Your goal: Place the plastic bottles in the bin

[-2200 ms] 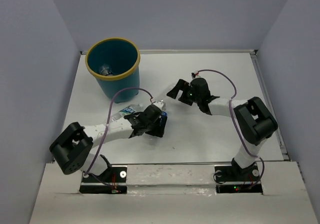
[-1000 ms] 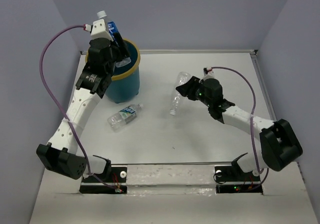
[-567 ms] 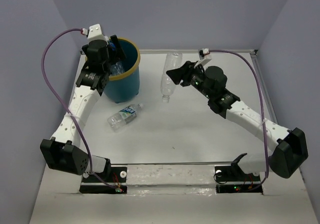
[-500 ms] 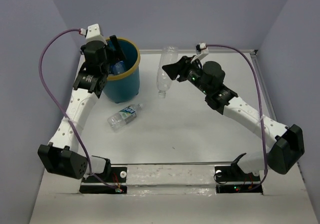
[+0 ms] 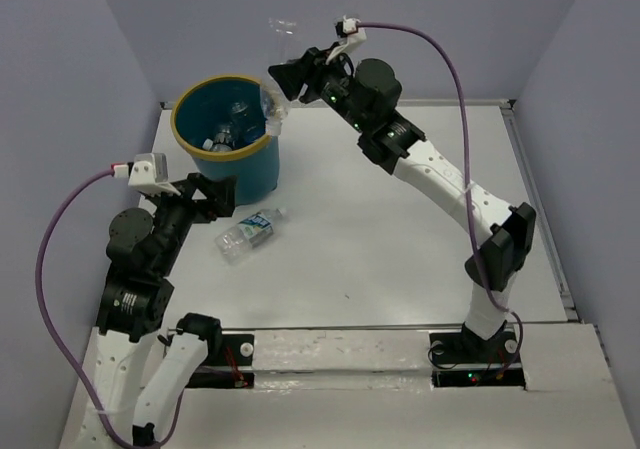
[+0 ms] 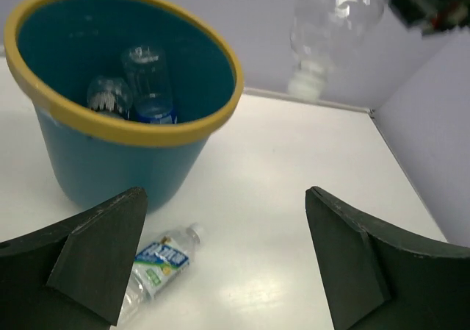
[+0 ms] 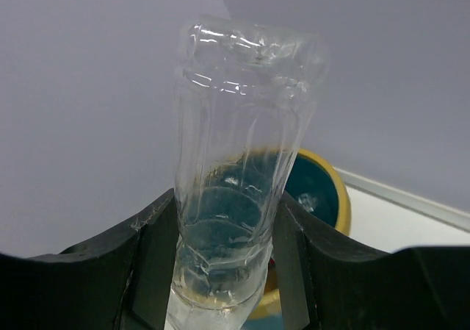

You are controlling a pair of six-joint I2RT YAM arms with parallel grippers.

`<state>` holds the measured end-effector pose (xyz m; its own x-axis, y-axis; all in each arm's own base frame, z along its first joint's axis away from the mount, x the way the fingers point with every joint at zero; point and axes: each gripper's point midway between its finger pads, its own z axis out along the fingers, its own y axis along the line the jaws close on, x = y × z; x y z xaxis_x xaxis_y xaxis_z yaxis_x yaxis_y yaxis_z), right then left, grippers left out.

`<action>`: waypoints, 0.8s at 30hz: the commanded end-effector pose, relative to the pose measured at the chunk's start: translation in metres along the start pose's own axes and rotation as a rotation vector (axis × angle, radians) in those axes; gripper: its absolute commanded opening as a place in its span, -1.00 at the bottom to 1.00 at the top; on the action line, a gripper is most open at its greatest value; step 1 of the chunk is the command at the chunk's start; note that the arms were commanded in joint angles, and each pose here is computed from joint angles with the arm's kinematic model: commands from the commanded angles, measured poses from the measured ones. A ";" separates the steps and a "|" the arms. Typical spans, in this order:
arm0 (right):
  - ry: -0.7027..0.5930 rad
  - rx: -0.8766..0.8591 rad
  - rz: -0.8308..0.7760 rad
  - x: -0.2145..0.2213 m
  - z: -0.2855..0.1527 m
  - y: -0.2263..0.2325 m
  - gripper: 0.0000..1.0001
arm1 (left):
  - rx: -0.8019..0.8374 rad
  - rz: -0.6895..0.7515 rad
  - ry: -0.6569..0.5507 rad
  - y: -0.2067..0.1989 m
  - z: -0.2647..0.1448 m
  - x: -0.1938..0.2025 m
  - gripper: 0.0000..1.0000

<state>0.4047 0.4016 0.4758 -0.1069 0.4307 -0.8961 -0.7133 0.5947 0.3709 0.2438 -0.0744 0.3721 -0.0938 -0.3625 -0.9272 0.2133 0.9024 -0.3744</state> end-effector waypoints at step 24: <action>0.089 -0.331 -0.282 0.040 0.013 0.070 0.76 | 0.027 0.004 -0.003 -0.010 -0.068 -0.014 0.98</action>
<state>0.4217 0.5089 0.3578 -0.1259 0.1179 -0.9850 -0.8277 0.5348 0.1698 0.1833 -0.0732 0.3387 -0.2214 -0.3741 -0.9006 0.2220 0.8799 -0.4200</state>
